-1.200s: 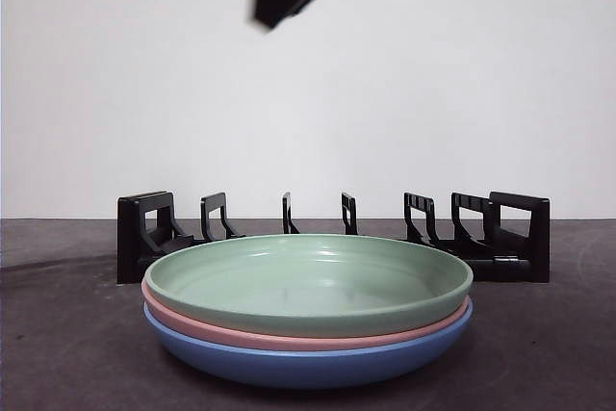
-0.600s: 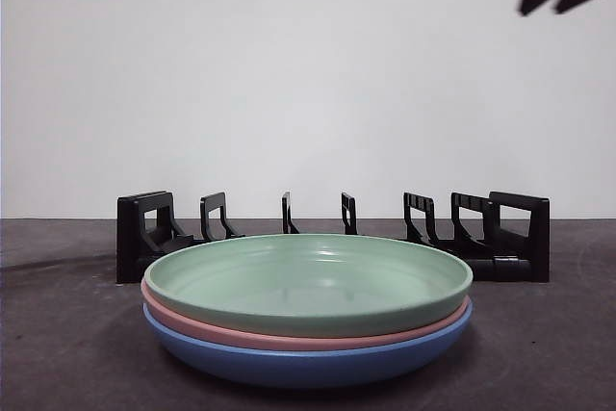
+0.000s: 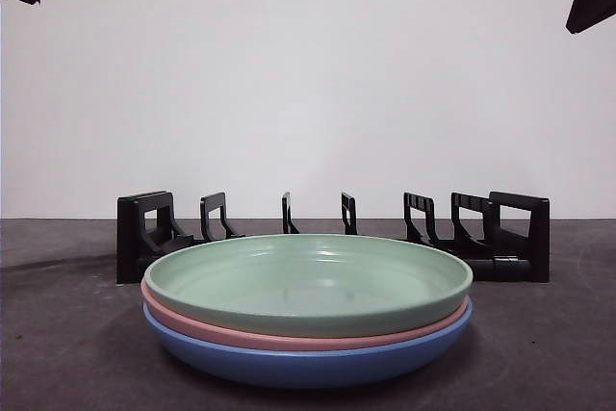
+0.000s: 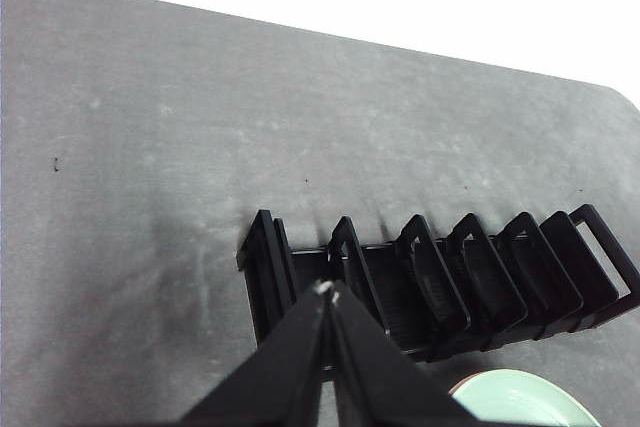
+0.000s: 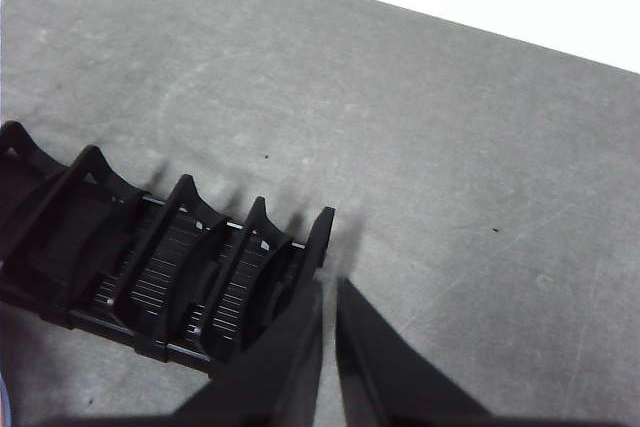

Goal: Place the plate

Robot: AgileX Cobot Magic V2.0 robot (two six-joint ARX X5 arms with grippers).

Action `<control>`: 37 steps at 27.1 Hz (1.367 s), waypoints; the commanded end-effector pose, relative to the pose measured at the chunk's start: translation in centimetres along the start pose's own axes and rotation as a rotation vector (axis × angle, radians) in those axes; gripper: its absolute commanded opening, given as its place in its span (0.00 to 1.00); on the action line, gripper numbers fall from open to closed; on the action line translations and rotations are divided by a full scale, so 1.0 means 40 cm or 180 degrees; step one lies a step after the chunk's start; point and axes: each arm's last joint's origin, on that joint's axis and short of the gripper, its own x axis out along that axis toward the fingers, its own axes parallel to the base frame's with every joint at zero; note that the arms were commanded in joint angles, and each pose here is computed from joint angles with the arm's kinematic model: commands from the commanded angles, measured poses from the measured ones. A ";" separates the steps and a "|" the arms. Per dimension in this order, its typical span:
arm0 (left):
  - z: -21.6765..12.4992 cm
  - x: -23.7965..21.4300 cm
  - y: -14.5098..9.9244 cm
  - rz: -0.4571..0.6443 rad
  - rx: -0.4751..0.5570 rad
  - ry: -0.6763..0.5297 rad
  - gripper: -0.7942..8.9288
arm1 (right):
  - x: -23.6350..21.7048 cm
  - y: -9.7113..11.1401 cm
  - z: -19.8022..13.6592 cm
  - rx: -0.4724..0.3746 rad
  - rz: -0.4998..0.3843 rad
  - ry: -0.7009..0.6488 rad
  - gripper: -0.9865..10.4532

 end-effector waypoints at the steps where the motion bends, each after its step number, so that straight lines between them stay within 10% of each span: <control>1: 0.013 -0.003 -0.003 -0.0016 0.0025 -0.0069 0.09 | -0.002 0.000 0.013 0.0036 0.0003 -0.0067 0.10; 6: -0.007 -0.031 0.001 0.0340 0.0603 -0.0221 0.09 | -0.002 0.000 0.013 0.0036 0.0003 -0.0067 0.10; 12: -0.277 -0.103 0.056 0.1107 0.1248 -0.1183 0.09 | -0.002 0.000 0.013 0.0036 0.0003 -0.0067 0.10; 21: -0.482 -0.074 0.110 0.1231 0.0933 -0.1486 0.09 | -0.002 0.000 0.013 0.0036 0.0003 -0.0067 0.10; 37: -0.495 -0.069 0.112 0.1369 0.0555 -0.1408 0.09 | -0.002 -0.001 0.013 0.0036 0.0000 -0.0071 0.10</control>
